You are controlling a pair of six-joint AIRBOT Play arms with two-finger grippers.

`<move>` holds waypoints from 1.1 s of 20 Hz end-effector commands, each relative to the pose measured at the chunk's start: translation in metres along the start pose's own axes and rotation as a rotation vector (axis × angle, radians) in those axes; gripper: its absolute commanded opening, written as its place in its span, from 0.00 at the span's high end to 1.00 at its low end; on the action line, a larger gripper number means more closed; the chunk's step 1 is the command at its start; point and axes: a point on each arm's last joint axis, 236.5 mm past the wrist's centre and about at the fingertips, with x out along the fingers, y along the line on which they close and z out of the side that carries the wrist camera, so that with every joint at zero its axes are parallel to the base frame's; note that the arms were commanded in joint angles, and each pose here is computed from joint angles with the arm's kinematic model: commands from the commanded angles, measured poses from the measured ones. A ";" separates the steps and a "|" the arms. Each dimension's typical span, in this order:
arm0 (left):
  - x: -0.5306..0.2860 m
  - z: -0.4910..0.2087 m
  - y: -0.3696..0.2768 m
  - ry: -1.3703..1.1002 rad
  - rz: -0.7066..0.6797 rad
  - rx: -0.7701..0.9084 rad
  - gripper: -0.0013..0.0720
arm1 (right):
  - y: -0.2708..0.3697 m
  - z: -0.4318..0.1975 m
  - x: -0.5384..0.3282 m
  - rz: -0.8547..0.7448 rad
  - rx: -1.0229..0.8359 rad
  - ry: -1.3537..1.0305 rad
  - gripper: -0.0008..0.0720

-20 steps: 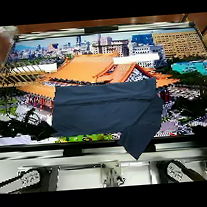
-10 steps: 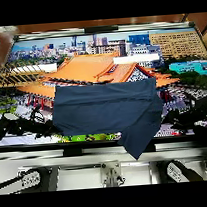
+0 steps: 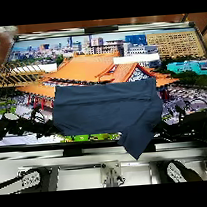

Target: Fold the shirts.

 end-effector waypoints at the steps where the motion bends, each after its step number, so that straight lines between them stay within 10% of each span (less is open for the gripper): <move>1: 0.000 0.000 0.001 0.000 0.002 0.001 0.94 | 0.000 0.001 0.010 0.021 0.034 -0.030 0.25; 11: 0.000 0.002 0.001 -0.007 0.005 0.001 0.94 | 0.000 -0.013 0.027 0.049 0.076 -0.011 0.49; 14: 0.000 0.002 0.001 -0.007 0.005 0.017 0.94 | 0.006 -0.013 0.031 0.026 -0.002 -0.005 0.92; 22: -0.042 0.045 -0.031 -0.092 -0.017 0.252 0.94 | 0.059 0.076 -0.050 0.052 -0.144 -0.248 0.92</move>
